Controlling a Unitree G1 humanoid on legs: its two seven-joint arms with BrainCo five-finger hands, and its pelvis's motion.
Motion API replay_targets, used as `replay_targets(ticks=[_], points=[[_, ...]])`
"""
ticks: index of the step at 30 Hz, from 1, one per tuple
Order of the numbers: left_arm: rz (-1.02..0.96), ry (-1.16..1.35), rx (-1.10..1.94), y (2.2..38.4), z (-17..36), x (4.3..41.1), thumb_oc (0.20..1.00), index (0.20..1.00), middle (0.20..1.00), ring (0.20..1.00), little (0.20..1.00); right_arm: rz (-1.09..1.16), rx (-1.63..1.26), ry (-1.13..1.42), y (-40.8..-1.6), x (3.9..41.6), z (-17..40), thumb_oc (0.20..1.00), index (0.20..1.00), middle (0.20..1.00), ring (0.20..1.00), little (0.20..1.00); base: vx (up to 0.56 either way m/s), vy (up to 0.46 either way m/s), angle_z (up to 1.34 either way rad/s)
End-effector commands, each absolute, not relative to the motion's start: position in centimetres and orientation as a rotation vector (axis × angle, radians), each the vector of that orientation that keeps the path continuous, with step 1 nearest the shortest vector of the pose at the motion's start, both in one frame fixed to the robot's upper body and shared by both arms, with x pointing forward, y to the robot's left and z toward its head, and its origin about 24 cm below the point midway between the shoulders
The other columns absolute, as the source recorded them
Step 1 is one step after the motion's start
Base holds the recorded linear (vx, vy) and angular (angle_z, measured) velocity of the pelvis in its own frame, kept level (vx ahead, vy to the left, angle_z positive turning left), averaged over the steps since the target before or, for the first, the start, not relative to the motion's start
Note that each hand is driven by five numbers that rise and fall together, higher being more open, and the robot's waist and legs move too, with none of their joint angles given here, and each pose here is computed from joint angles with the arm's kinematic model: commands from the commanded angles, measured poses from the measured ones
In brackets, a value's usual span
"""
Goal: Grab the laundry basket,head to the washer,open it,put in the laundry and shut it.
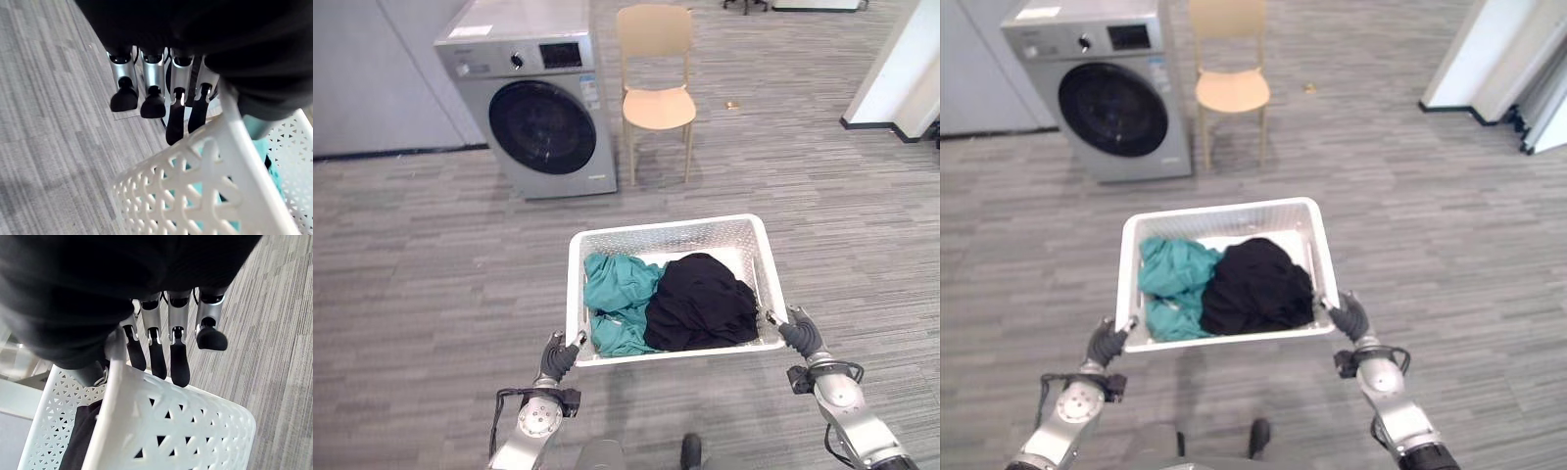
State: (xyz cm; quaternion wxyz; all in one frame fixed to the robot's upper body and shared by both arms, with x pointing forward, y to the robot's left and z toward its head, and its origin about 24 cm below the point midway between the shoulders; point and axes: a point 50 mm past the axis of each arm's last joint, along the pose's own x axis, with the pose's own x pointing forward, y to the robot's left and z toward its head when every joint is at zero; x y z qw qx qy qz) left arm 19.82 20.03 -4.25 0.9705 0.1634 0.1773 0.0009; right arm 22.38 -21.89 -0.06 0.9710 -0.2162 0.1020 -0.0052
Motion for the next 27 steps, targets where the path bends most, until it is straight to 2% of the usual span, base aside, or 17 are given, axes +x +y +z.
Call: replay_targets(ticks=[1, 17, 27], points=[[-0.104, 0.143, 0.215, 17.2, -1.0, 21.5, 0.2, 0.2, 0.2, 0.2, 0.2, 0.073, -0.248, -0.089, -19.2, 23.9, 4.6, 0.2, 0.2, 0.2, 0.2, 0.2, 0.26, 0.04, -0.17], [-0.079, 0.154, 0.253, 18.5, -1.0, 21.2, 0.2, 0.2, 0.2, 0.2, 0.2, 0.138, -0.239, -0.065, -17.3, 24.0, 3.8, 0.2, 0.2, 0.2, 0.2, 0.2, 0.25, 0.074, -0.3], [-0.058, 0.119, 0.256, 18.4, -0.6, 21.7, 0.2, 0.2, 0.2, 0.2, 0.2, 0.142, -0.233, -0.067, -17.2, 23.8, 3.8, 0.2, 0.2, 0.2, 0.2, 0.2, 0.42, -0.185, 0.2]])
